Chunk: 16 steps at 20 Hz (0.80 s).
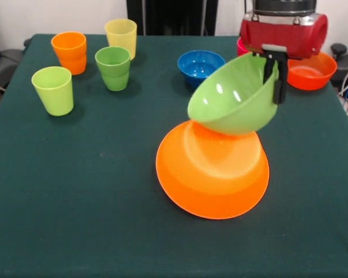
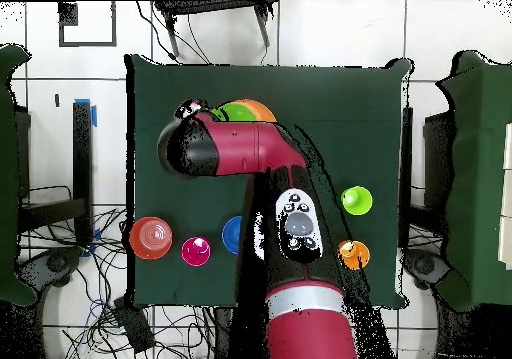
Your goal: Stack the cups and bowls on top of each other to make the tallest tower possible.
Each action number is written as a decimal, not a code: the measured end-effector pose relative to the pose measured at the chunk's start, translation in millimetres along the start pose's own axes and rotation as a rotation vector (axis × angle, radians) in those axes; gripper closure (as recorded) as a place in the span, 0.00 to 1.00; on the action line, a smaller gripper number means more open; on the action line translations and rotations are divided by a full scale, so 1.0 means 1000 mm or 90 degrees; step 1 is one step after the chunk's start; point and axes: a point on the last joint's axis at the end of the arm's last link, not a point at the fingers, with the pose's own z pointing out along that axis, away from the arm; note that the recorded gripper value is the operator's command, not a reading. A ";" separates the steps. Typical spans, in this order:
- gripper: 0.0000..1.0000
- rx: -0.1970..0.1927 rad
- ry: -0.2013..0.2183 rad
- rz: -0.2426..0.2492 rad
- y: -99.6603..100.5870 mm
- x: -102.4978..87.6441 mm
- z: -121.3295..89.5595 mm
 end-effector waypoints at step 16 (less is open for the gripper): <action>1.00 0.134 -0.100 -0.178 0.016 -0.030 0.043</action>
